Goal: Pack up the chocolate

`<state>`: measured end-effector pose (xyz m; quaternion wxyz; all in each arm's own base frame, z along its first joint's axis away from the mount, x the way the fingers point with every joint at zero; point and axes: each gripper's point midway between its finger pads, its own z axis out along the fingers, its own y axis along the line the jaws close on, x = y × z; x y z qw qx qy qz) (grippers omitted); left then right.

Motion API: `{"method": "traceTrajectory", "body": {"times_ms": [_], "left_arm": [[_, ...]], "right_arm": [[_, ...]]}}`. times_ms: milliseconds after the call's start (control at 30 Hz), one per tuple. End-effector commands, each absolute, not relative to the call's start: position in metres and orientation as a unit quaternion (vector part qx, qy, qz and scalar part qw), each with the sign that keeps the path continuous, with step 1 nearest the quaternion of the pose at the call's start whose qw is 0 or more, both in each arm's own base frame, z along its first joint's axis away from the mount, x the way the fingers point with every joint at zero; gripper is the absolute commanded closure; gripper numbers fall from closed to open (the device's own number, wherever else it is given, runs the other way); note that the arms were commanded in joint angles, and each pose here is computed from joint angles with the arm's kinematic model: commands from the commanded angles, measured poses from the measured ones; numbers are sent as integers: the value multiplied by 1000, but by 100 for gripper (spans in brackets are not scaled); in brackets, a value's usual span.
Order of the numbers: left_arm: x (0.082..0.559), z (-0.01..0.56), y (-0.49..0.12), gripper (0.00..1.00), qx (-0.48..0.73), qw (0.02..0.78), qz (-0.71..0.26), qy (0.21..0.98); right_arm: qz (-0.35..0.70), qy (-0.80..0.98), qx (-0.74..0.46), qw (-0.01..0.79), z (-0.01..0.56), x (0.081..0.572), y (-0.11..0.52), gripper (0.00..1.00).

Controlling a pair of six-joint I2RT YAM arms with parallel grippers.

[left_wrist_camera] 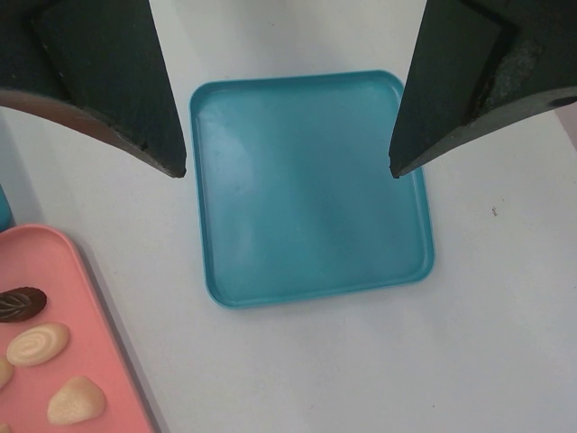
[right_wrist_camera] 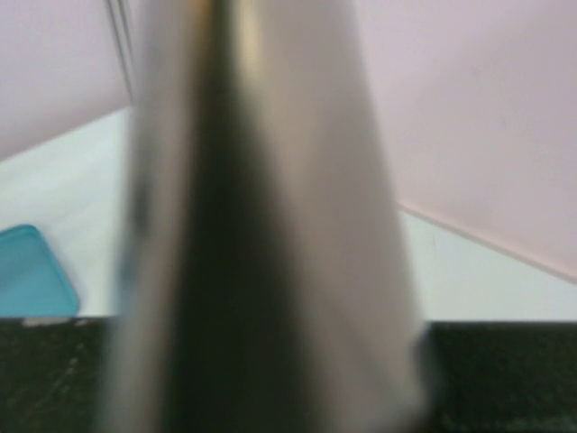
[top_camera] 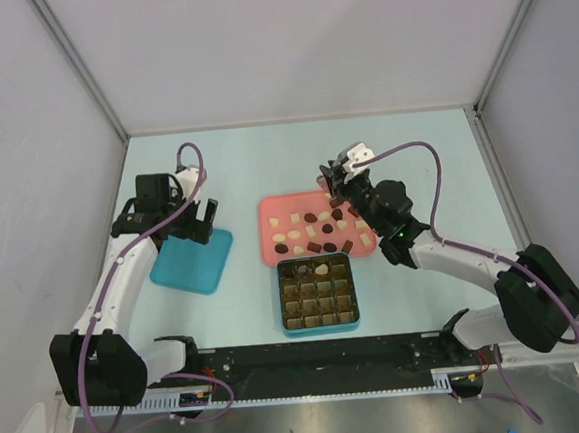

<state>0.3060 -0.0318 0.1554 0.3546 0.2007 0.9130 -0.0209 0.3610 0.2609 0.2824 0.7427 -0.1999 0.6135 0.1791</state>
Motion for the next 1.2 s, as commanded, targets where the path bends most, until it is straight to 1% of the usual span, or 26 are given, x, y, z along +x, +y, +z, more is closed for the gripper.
{"method": "traceTrajectory", "body": {"times_ms": [0,300,433,1167], "left_arm": [[311,174,-33,0,196,386,-23,901],[312,171,-31,0,198,381,-17,903],[313,171,-30,0,198,380,-15,903],[317,165,-30,0,202,374,-15,905]], "right_arm": [[171,620,-181,744,266,379,256,71],[169,636,-166,735,230,415,269,67],[160,639,-159,735,224,424,267,57],[137,632,-149,748,223,450,253,56]]}}
